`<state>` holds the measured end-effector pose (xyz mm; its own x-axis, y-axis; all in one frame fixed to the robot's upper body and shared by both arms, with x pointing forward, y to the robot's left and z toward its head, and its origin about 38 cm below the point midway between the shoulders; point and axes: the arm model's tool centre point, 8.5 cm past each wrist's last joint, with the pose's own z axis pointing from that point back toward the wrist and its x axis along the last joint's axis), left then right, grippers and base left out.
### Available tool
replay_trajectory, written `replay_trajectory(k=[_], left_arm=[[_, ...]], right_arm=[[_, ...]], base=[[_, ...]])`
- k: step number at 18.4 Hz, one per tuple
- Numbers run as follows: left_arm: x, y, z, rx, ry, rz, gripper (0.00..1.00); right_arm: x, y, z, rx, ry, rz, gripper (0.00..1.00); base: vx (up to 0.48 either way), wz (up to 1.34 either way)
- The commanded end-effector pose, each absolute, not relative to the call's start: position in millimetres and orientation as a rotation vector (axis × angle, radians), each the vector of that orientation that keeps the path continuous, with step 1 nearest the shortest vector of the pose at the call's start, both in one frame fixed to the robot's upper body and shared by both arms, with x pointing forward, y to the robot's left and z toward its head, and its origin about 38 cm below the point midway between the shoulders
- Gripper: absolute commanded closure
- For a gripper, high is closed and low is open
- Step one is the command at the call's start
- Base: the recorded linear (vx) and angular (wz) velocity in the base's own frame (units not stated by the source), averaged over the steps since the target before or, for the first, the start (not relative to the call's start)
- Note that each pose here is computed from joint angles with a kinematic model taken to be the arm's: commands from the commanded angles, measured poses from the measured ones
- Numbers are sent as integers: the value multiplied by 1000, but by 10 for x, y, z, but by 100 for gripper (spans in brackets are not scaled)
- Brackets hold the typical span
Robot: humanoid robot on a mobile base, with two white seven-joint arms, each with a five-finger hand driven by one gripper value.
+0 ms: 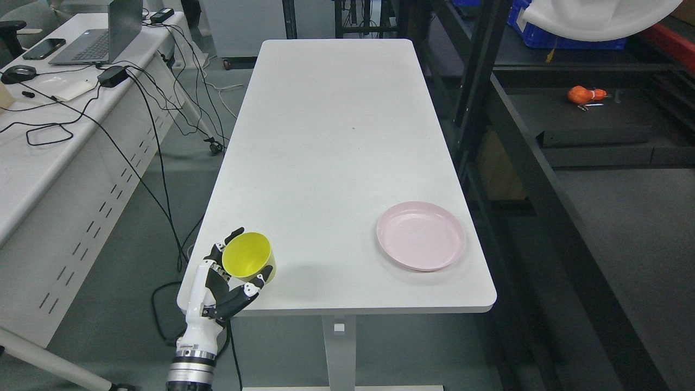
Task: Place yellow IKEA cup on middle right shelf
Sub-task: 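Lift the yellow cup with the left hand while turning toward the shelf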
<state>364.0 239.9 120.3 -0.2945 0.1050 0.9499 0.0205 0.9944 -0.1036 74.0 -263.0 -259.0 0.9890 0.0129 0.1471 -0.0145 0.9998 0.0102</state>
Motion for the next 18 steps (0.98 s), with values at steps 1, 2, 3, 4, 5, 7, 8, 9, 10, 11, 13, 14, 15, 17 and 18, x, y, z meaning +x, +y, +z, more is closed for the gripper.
replay_trajectory(k=[1, 2, 3, 4, 5, 7, 8, 9, 10, 11, 13, 14, 15, 17, 18], left_arm=[[3566, 2309, 1298, -117, -1907, 42, 100], [3563, 2280, 1309, -125, -1912, 37, 100], [3560, 2267, 1328, -129, -1918, 34, 100], [3557, 2231, 1363, -140, -1928, 28, 100], [3549, 2192, 1386, -151, -1938, 21, 100], [3539, 2137, 1424, -168, -1961, 12, 100], [3533, 2109, 1436, -177, -1968, 8, 100], [3526, 2060, 1444, -191, -1971, -1, 100], [3517, 2027, 1464, -201, -1981, -6, 100], [3506, 1974, 1474, -217, -1987, -15, 100], [3499, 1898, 1475, -239, -1987, -28, 99], [3492, 1871, 1467, -247, -1984, -32, 99], [3487, 1850, 1471, -253, -1986, -36, 99], [3486, 1839, 1465, -256, -1984, -38, 99], [3484, 1829, 1469, -258, -1984, -38, 99]], right_arm=[[670, -2909, -2569, -216, -138, -8, 1], [670, -2909, -2569, -216, -138, -8, 1], [680, -2909, -2568, -216, -140, -8, 1], [670, -2909, -2569, -216, -138, -8, 1], [670, -2909, -2569, -216, -138, -8, 0], [670, -2909, -2569, -216, -138, -8, 1], [670, -2909, -2569, -216, -138, -8, 1], [670, -2909, -2569, -216, -138, -8, 1], [670, -2909, -2569, -216, -138, -8, 1], [670, -2909, -2569, -216, -138, -8, 0], [670, -2909, -2569, -216, -138, -8, 1], [670, -2909, -2569, -216, -138, -8, 1], [680, -2909, -2568, -216, -140, -8, 1], [680, -2909, -2568, -216, -140, -8, 1], [670, -2909, -2569, -216, -138, -8, 1]], base=[[-150, 175], [-163, 154], [-163, 154], [-157, 105], [-183, 41], [-183, 13], [-182, -15], [-168, -84], [-168, -84], [-173, -138], [-176, -155], [-179, -172], [-135, -179], [-156, -206], [-177, -234]])
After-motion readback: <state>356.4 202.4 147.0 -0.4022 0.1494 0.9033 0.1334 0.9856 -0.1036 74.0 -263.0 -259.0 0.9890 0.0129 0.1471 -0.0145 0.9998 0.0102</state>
